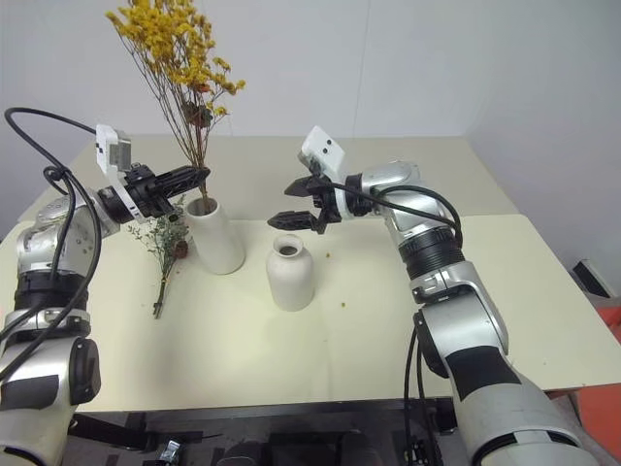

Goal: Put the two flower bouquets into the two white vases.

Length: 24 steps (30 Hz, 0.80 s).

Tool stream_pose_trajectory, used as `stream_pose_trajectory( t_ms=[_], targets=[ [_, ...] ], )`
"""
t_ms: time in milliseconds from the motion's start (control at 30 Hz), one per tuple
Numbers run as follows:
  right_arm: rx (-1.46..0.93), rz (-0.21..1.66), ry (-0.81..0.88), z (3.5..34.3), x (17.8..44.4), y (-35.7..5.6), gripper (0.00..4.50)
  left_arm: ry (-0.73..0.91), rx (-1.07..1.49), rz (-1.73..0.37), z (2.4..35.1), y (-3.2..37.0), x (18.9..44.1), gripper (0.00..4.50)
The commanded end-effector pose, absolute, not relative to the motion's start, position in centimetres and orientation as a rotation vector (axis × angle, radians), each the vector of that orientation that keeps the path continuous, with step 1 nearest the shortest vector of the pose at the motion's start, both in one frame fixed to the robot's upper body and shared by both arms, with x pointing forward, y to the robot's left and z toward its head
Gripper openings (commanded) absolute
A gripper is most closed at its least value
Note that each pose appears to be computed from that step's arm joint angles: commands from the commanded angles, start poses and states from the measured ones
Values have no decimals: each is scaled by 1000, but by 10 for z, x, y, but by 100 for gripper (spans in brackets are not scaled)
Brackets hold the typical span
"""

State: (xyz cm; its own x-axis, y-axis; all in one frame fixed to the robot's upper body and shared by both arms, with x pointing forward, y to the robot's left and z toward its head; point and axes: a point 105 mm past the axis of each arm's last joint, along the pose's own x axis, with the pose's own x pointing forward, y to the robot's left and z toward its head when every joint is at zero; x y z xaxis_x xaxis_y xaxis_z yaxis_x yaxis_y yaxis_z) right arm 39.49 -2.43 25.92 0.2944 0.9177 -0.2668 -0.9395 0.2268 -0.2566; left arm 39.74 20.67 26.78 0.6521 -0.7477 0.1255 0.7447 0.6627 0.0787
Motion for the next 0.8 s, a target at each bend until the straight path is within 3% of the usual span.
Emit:
stream_pose_trajectory(
  t_ms=[33, 333, 433, 800],
  targets=[
    [-435, 1292, -24, 284, 391, -19, 450, -191, 70, -842, 281, 208, 393, 6],
    [-429, 1298, -18, 282, 390, -18, 450, -182, 75, -820, 278, 213, 390, 6],
    [-429, 1299, -17, 282, 390, -18, 450, -184, 71, -805, 279, 215, 390, 70],
    [-428, 1310, -12, 280, 390, -18, 450, -210, 95, -788, 289, 224, 368, 406]
  ],
)
